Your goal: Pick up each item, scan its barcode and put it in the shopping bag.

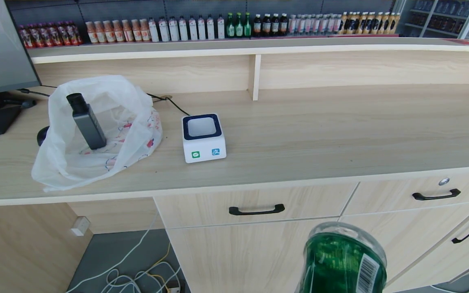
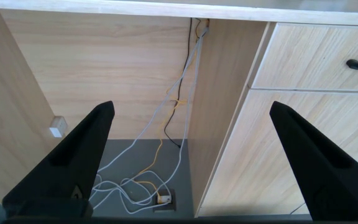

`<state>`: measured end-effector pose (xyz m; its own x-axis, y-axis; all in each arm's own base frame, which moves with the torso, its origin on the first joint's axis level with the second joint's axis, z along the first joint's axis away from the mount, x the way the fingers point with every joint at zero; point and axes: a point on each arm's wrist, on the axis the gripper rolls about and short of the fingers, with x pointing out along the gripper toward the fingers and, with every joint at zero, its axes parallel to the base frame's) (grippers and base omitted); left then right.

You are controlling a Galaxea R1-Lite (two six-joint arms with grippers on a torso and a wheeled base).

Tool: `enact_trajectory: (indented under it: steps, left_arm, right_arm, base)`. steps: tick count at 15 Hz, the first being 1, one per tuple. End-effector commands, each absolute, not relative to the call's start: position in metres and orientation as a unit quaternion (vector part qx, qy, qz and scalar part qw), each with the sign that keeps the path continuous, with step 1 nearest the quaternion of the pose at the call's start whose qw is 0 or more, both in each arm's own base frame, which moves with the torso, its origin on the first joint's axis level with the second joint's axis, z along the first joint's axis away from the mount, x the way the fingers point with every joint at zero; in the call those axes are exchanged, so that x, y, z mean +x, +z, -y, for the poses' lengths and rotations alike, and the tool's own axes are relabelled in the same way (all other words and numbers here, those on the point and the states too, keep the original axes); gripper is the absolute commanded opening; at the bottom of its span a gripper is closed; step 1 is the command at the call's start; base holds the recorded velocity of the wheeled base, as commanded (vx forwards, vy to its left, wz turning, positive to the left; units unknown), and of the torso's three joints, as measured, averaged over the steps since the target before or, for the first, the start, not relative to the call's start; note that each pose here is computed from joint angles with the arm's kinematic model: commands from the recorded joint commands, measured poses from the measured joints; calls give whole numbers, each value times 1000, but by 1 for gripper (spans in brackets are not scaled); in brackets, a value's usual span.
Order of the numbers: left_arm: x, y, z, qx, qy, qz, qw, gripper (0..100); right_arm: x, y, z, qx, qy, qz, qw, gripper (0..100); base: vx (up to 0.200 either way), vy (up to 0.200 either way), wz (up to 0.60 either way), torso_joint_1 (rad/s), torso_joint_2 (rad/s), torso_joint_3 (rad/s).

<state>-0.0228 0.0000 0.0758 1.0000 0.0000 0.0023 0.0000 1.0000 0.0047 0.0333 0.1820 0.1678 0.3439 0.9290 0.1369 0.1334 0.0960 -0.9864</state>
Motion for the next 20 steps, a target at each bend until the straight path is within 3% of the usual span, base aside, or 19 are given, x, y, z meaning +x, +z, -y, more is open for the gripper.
enact_trajectory:
  steps: [1, 6, 9, 20]
  left_arm:
    - [-23, 76, 0, 2, 0, 2, 1000, 100]
    - [-23, 76, 0, 2, 0, 2, 1000, 100]
    - [-23, 76, 0, 2, 0, 2, 1000, 100]
    - [-23, 76, 0, 2, 0, 2, 1000, 100]
  right_arm:
    - [32, 174, -175, -557, 342, 461, 600, 0]
    - [45, 199, -146, -446, 328, 418, 720, 0]
    - [54, 197, -135, -400, 325, 367, 775, 0]
    - [66, 186, -144, -321, 390, 283, 815, 0]
  base:
    - [0, 0, 0, 0, 0, 0]
    - [0, 0, 0, 0, 0, 0]
    - [0, 0, 0, 0, 0, 0]
    - [0, 0, 0, 0, 0, 0]
